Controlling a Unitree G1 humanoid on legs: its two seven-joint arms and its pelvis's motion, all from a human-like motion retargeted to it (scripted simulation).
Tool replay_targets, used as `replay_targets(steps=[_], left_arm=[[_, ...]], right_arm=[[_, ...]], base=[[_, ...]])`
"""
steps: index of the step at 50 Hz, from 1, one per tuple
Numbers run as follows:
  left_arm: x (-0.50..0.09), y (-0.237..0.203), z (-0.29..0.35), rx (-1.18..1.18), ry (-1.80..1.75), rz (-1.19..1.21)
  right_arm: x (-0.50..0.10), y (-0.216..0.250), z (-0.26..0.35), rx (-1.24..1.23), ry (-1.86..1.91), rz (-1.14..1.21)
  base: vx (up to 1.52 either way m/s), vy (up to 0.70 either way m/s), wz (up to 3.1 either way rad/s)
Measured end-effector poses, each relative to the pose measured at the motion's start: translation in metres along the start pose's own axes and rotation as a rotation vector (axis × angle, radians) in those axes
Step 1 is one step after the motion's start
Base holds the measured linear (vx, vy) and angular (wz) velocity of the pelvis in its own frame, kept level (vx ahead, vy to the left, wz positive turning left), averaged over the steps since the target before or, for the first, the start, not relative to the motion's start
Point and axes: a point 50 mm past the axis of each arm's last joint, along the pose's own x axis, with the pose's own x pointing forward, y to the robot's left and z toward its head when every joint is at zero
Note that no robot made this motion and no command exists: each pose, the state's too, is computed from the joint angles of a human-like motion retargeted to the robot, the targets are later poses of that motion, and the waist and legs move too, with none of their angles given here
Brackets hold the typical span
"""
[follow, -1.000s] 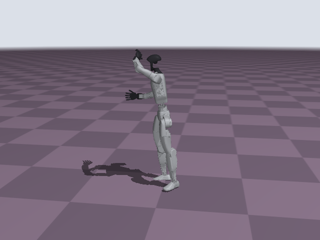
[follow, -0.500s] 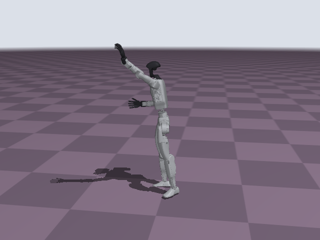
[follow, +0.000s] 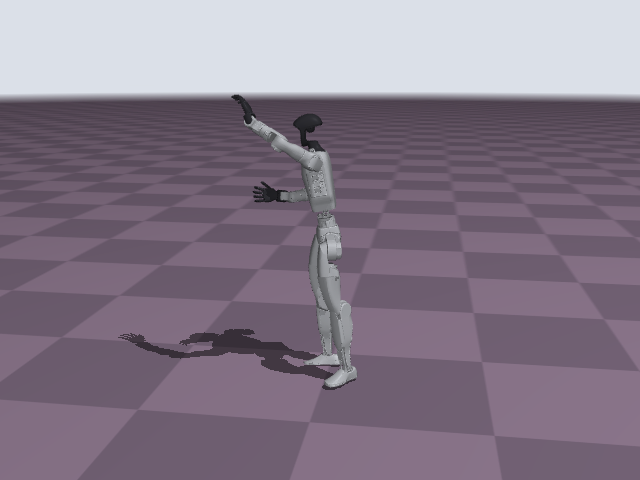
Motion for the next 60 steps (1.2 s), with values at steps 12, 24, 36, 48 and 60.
replay_targets(steps=[12, 24, 36, 48, 60], left_arm=[[-0.193, 0.111, -0.216, 0.26, 1.176, 0.257], [-0.021, -0.026, 0.037, -0.32, -0.017, 0.03], [-0.117, -0.091, 0.144, -0.415, -0.415, -0.183], [-0.369, -0.064, -0.144, 0.181, 1.282, -0.361], [-0.339, -0.179, 0.017, -0.392, 0.974, -0.472]], right_arm=[[-0.021, -0.03, 0.0, -0.114, 0.044, -0.118], [-0.039, -0.054, -0.01, -0.079, 0.12, -0.227], [0.001, -0.007, 0.005, -0.071, -0.06, -0.052], [-0.036, -0.042, -0.007, -0.203, 0.052, -0.192], [-0.06, -0.082, -0.014, -0.254, 0.109, -0.424]], base=[[-0.02, -0.03, -0.36], [0.01, 0.09, 0.53], [-0.02, 0.06, -0.36], [-0.03, -0.18, -0.71], [0.01, 0.05, 0.35]])
